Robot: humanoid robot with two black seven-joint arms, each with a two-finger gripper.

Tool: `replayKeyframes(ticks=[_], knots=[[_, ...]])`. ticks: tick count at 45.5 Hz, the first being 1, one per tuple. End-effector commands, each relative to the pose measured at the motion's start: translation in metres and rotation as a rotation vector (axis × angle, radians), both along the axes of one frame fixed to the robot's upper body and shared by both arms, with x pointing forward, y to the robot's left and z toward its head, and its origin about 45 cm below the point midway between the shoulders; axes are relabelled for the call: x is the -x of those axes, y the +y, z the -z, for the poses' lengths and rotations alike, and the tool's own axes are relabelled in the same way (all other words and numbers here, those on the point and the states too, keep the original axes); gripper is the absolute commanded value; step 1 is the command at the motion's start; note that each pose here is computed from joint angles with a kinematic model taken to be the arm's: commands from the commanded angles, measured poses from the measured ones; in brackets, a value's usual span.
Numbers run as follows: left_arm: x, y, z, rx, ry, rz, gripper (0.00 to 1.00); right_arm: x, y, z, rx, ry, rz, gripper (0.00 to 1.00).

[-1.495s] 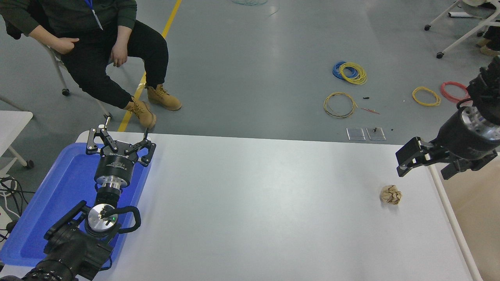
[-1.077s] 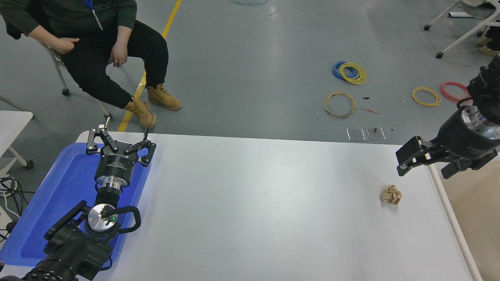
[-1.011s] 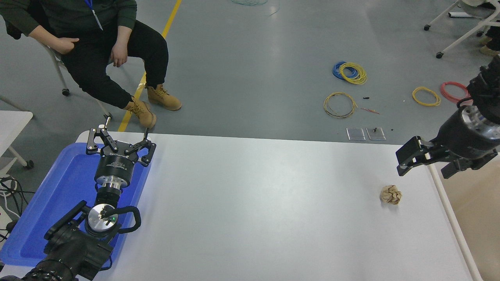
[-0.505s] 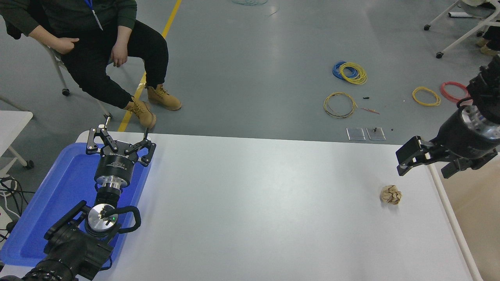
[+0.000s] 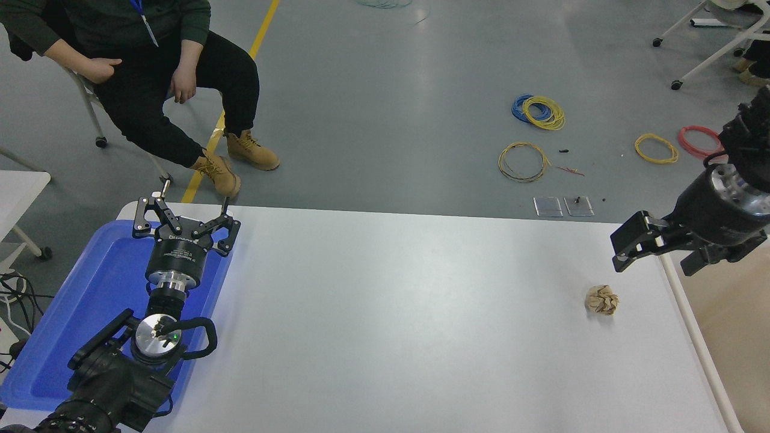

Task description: Pick up paper ball place in dustbin

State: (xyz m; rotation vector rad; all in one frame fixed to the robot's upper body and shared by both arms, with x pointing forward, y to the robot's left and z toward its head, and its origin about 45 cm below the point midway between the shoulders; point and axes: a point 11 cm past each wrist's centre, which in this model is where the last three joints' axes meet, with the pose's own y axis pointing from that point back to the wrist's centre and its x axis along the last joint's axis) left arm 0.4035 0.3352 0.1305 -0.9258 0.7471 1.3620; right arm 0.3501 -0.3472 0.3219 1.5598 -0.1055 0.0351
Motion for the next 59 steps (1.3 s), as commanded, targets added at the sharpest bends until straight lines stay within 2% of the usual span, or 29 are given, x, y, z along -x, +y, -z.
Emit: replayKeyframes(ticks=[1,20,32,59], knots=[[0.000,0.000,0.000,0.000,-0.001,0.000,1.00,-0.005,0.000,0.004,0.021,0.001,-0.006,1.00],[0.000,0.000,0.000,0.000,0.000,0.000,1.00,-0.015,-0.014,0.010,0.049,-0.017,0.025,1.00],[0.000,0.000,0.000,0.000,0.000,0.000,1.00,-0.037,-0.053,0.027,0.134,-0.170,0.088,1.00],[0.000,0.000,0.000,-0.001,0.001,-0.001,1.00,-0.054,-0.141,0.065,0.265,-0.285,0.266,1.00]])
